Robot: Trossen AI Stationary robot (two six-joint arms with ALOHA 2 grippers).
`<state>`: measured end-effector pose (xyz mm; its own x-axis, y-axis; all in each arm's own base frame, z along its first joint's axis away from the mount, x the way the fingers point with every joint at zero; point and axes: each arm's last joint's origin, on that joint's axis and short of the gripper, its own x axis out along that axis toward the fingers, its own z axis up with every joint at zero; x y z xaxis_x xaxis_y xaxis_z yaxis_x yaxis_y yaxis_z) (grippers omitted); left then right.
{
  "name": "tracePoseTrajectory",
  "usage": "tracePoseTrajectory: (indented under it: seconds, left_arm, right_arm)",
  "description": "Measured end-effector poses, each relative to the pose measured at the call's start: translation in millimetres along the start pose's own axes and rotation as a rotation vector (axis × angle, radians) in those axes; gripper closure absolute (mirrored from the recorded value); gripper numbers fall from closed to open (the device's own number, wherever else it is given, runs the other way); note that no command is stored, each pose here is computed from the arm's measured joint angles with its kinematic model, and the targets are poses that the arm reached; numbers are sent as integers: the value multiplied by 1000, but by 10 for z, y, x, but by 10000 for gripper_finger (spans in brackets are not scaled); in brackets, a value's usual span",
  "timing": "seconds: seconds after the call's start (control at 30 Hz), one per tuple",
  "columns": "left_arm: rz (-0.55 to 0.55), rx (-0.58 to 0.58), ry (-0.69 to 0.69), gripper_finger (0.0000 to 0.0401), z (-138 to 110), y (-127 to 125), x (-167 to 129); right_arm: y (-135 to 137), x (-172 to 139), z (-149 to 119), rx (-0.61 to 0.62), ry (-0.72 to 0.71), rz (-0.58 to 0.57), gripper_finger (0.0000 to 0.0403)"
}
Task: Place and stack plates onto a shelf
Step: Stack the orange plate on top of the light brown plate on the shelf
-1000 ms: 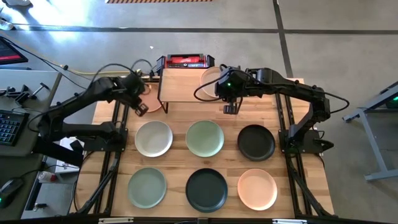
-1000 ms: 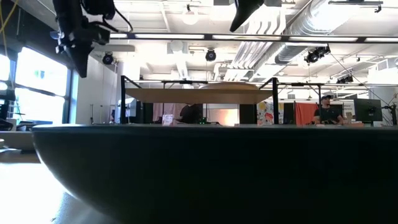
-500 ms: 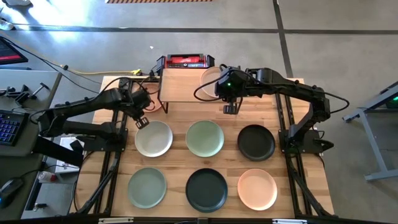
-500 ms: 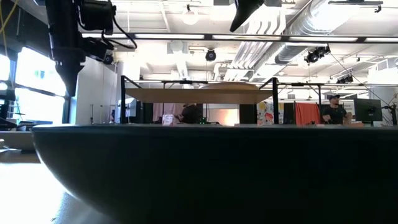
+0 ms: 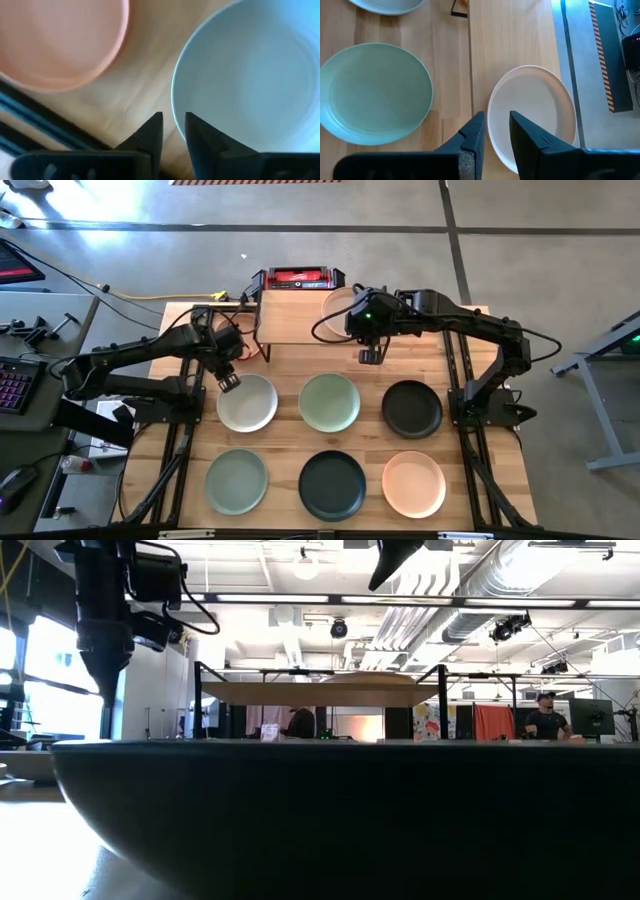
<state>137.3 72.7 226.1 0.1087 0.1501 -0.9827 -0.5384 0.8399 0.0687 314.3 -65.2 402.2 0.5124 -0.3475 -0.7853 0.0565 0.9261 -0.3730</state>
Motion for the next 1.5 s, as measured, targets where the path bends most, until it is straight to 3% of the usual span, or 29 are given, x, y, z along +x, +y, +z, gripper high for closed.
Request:
tracePoseTrajectory:
  seconds: [0.27, 0.63, 1.03, 1.3, 1.5]
  left_arm:
    - [42, 50, -106, 289, 99, -5, -7]
    - [100, 53, -139, 312, 128, -6, -13]
    - [152, 121, -107, 315, 174, -46, 54]
    - [152, 52, -58, 316, 223, -68, 151]
    - [186, 72, -26, 316, 260, -86, 221]
  right_arm:
    - [-1, 0, 0, 1, 0, 0, 336]
    - [-1, 0, 0, 1, -1, 1, 336]
    - [0, 0, 0, 23, 0, 1, 336]
    - [-1, 0, 0, 27, 0, 2, 336]
    - [0, 0, -1, 26, 0, 2, 336]
